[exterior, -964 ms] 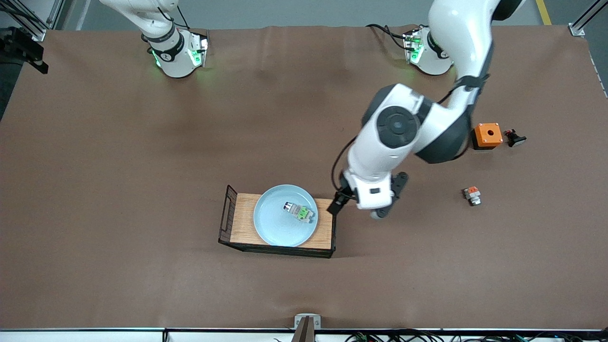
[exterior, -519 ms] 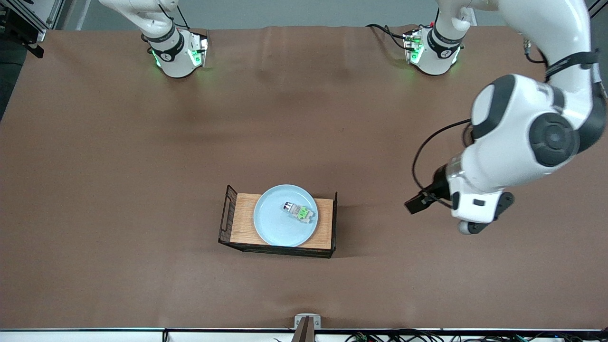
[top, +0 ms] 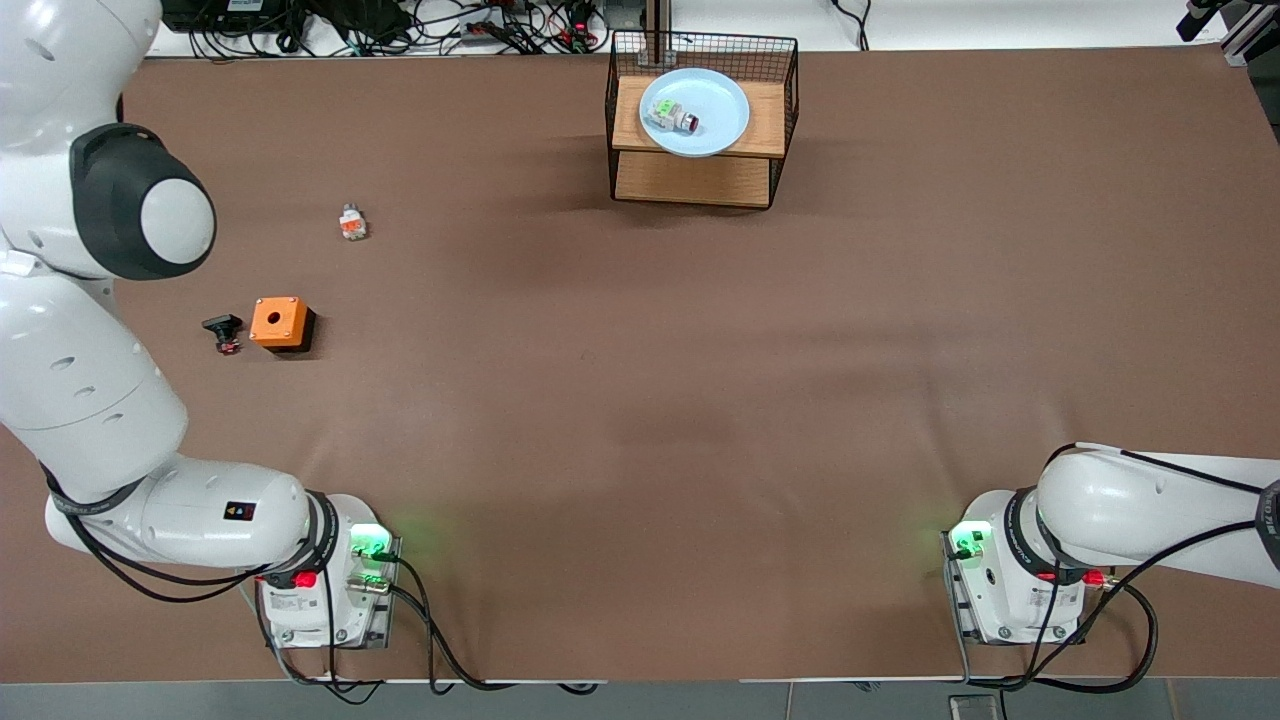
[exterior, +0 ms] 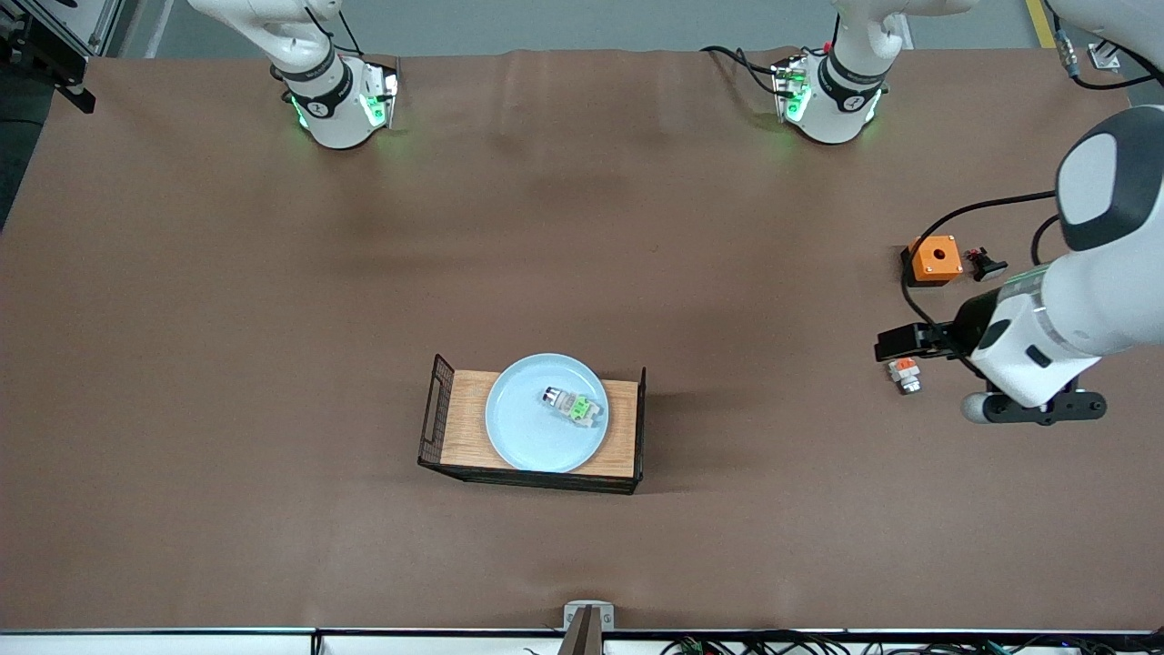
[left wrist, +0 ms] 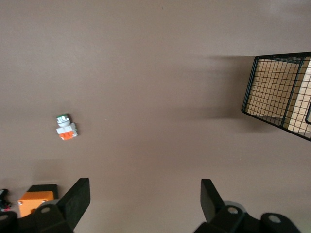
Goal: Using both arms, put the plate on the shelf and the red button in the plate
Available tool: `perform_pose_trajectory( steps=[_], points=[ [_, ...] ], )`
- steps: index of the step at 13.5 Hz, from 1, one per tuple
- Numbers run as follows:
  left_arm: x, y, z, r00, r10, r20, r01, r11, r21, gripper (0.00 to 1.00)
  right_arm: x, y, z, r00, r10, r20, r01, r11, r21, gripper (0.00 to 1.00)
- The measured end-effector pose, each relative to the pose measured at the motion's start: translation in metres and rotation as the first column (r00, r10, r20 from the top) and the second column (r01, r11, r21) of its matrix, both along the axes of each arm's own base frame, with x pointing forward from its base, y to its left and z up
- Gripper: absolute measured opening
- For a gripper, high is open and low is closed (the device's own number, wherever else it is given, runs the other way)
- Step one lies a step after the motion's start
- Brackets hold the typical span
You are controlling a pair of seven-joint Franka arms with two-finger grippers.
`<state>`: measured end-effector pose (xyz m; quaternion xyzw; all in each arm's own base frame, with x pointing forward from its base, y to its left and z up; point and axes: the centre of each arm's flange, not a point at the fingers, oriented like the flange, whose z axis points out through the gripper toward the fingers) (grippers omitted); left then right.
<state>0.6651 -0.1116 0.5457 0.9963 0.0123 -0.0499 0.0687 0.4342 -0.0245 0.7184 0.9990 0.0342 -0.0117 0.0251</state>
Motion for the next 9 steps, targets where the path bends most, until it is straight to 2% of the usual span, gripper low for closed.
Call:
perform_pose_trajectory(
  steps=[5, 9],
  points=[
    [-0.033, 0.005, 0.045, 0.999, -0.021, -0.035, 0.022, 1.0, 0.01, 1.0, 0.002, -0.009, 0.004, 1.0, -0.016, 0.022, 0.016, 1.0, 0.004, 1.0],
    [-0.062, 0.009, 0.074, 0.998, -0.03, -0.048, 0.032, 0.999, 0.041, 1.0, 0.027, -0.01, -0.016, 1.0, -0.012, 0.015, 0.012, 1.0, 0.005, 1.0]
  ],
)
